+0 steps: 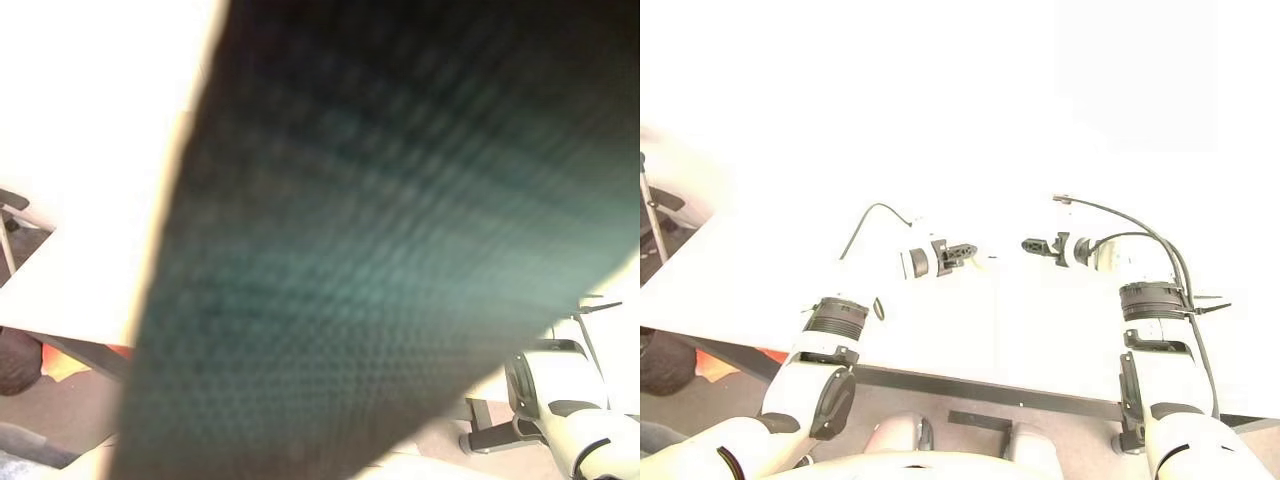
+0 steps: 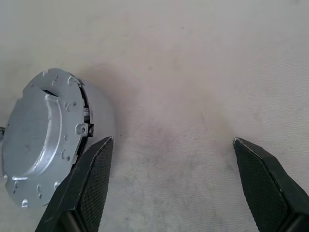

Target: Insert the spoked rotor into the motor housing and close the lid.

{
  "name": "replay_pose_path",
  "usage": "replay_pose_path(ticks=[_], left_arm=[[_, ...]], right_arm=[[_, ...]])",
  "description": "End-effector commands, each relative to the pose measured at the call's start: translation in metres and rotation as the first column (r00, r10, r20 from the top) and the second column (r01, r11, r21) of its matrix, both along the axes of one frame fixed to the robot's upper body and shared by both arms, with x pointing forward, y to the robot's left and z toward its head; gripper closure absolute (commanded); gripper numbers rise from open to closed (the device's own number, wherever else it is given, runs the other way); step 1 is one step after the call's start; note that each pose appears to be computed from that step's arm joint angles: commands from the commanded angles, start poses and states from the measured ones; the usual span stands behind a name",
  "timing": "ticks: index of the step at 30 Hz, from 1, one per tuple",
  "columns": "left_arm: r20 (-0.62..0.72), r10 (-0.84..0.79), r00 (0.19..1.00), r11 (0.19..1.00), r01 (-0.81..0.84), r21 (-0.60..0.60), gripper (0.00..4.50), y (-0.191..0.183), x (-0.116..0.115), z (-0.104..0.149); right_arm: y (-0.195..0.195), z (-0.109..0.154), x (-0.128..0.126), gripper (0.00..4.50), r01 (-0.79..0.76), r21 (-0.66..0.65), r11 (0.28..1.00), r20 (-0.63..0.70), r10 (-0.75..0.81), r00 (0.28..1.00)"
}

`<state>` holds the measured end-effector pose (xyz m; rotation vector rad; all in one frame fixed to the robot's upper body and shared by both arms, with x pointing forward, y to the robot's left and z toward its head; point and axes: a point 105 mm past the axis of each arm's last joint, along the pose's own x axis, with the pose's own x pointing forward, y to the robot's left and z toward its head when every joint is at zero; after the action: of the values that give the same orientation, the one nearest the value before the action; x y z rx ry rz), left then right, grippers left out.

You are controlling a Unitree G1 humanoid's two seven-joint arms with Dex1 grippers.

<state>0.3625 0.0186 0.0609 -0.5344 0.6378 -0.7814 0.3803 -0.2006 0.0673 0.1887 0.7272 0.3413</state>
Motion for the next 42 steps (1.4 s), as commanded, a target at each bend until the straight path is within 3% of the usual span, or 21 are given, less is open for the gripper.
replay_pose_path(ticks=[1,8,15,17,22,42], left_arm=[[-0.066,0.001,0.998,0.999,0.002,0.053,4.50,0.000,-0.005,-0.020],[-0.068,0.024,0.997,0.998,-0.020,0.063,4.50,0.001,-0.001,-0.022],[-0.070,0.025,0.997,0.998,-0.021,0.067,4.50,0.001,-0.002,-0.023],[-0.071,0.025,0.997,0.997,-0.020,0.068,4.50,0.000,-0.002,-0.024],[-0.072,0.025,0.997,0.997,-0.020,0.069,4.50,0.000,-0.003,-0.025],[-0.070,0.036,0.997,0.997,-0.031,0.076,4.50,0.002,-0.002,-0.026]], right_arm=[[-0.030,0.005,0.004,0.01,0.119,-0.089,0.989,0.032,-0.117,0.993],[-0.041,0.010,0.010,0.01,0.203,-0.094,0.975,0.064,-0.198,0.978],[-0.025,0.015,0.008,0.01,0.208,0.092,0.974,-0.036,-0.205,0.978],[0.000,0.022,-0.002,0.01,0.128,0.245,0.961,-0.114,-0.103,0.988],[0.028,0.034,-0.019,0.01,0.038,0.410,0.911,-0.179,0.039,0.983],[0.077,0.023,-0.027,0.01,0.044,0.524,0.851,-0.244,0.101,0.964]])
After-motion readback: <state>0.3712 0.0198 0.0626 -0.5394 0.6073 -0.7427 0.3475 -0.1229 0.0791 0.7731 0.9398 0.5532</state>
